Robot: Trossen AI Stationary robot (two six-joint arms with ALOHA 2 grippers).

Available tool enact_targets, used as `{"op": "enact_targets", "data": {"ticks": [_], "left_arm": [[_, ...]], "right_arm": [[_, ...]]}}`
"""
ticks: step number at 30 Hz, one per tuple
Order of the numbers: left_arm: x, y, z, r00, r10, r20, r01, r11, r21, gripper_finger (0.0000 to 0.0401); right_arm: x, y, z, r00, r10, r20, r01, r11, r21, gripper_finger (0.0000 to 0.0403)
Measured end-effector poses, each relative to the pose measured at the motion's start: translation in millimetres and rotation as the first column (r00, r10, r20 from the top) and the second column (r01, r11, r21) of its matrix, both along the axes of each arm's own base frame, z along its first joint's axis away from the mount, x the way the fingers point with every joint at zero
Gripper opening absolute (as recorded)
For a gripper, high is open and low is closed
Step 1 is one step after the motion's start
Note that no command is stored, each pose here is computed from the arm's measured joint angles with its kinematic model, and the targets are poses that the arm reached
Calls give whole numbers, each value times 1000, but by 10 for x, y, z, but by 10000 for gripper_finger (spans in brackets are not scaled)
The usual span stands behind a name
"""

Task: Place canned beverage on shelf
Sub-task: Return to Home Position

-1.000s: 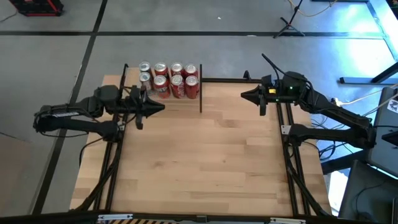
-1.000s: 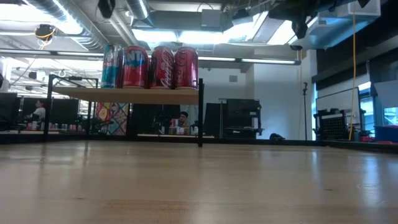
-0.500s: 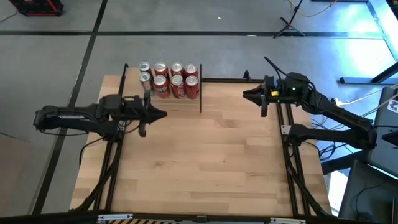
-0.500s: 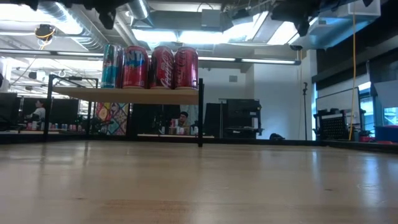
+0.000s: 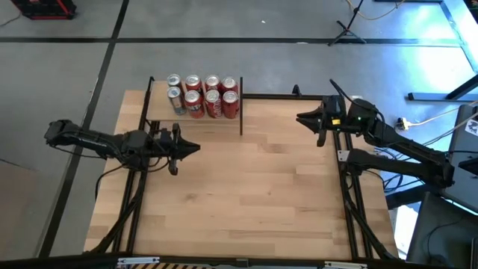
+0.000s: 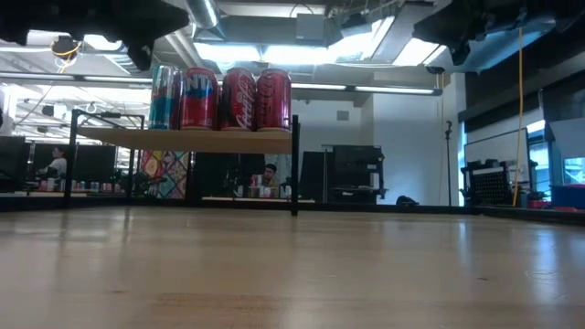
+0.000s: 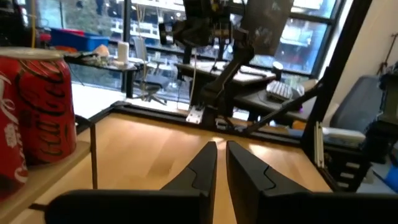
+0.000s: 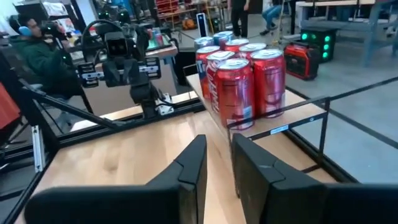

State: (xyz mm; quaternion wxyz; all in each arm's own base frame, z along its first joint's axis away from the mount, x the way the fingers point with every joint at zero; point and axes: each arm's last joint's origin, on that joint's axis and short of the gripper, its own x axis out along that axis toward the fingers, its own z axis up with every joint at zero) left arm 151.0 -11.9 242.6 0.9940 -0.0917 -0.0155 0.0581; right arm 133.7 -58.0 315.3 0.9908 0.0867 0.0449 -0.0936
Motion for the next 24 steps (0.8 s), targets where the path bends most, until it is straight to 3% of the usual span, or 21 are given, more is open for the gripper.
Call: {"op": "enact_targets", "data": {"ticks": [8,12,14,20,24], "left_arm": [[-142,-32,-216,1000,-18,3,18,1000,12,27],[-257,-16,-319,995,-26,95,27,1000,-13,27],[-303,-10,-364,991,-31,129,34,999,-16,27],[-368,1,-448,986,-32,163,43,997,-65,27],[-367,1,-454,986,-33,161,44,997,-65,27]], "right_arm": [[4,0,-116,1000,-5,6,4,993,121,69],[-31,47,-156,994,103,31,-104,995,14,69],[-60,67,-247,993,116,28,-116,993,12,69],[-225,84,-579,994,-102,31,98,991,92,69],[-324,118,-795,987,-155,45,149,981,122,69]]}}
